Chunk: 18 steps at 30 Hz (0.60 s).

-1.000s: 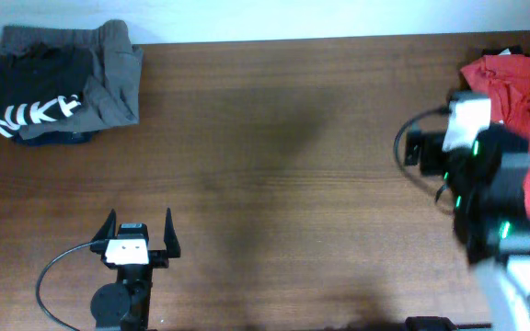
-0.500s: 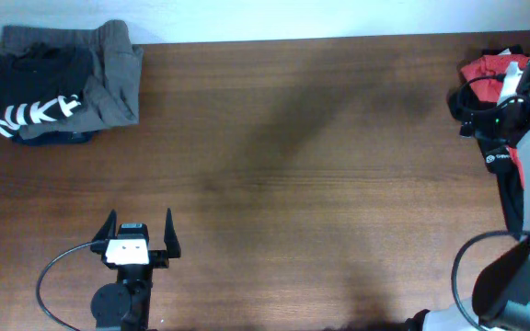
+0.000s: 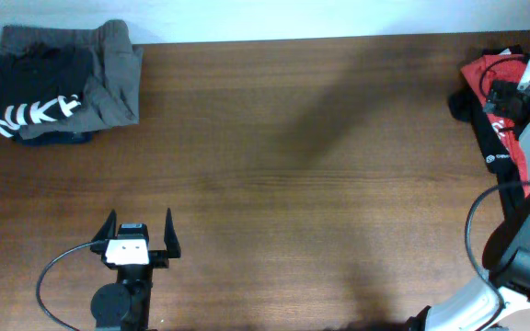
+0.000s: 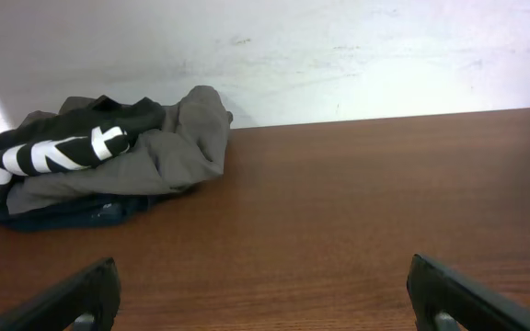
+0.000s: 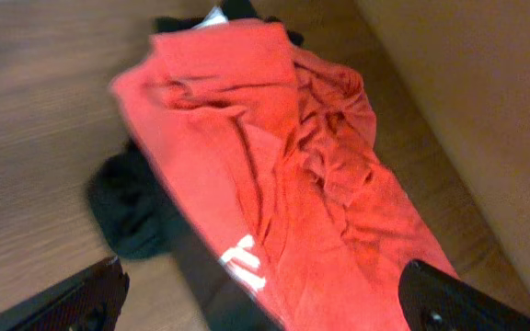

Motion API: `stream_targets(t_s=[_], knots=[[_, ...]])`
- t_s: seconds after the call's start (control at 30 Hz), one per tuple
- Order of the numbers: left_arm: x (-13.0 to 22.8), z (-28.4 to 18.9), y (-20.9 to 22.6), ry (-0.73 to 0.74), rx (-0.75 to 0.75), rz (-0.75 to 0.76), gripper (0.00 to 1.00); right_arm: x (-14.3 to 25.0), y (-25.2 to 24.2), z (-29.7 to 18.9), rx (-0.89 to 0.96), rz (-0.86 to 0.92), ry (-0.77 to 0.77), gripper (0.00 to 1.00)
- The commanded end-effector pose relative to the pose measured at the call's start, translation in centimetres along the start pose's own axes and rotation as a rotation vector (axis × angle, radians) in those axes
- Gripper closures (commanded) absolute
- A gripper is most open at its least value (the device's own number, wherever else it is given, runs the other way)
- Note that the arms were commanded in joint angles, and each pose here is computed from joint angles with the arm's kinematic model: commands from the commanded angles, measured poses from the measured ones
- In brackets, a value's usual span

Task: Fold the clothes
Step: 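Reach the right gripper to the red shirt pile and grasp it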

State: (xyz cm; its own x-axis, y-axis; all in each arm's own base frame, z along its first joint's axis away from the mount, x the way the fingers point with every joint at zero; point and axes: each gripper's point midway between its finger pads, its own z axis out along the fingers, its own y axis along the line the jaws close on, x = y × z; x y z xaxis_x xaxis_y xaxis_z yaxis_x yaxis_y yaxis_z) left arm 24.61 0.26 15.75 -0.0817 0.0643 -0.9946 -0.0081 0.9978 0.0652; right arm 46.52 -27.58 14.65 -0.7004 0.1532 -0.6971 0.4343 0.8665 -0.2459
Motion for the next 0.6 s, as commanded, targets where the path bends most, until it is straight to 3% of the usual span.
stream_targets(t_s=[0.0, 0.3, 0.57], knots=[[0.1, 0.0, -0.1, 0.000, 0.007, 0.015, 0.01, 0.2, -0.3, 2.4, -0.042, 0.007, -0.026, 0.01], [0.1, 0.0, -0.1, 0.000, 0.007, 0.015, 0.01, 0.2, 0.9, 6.0, -0.326, 0.067, -0.156, 0.01], [0.1, 0.0, -0.1, 0.000, 0.007, 0.015, 0.01, 2.9, 1.0, 9.0, -0.332, 0.092, -0.114, 0.02]])
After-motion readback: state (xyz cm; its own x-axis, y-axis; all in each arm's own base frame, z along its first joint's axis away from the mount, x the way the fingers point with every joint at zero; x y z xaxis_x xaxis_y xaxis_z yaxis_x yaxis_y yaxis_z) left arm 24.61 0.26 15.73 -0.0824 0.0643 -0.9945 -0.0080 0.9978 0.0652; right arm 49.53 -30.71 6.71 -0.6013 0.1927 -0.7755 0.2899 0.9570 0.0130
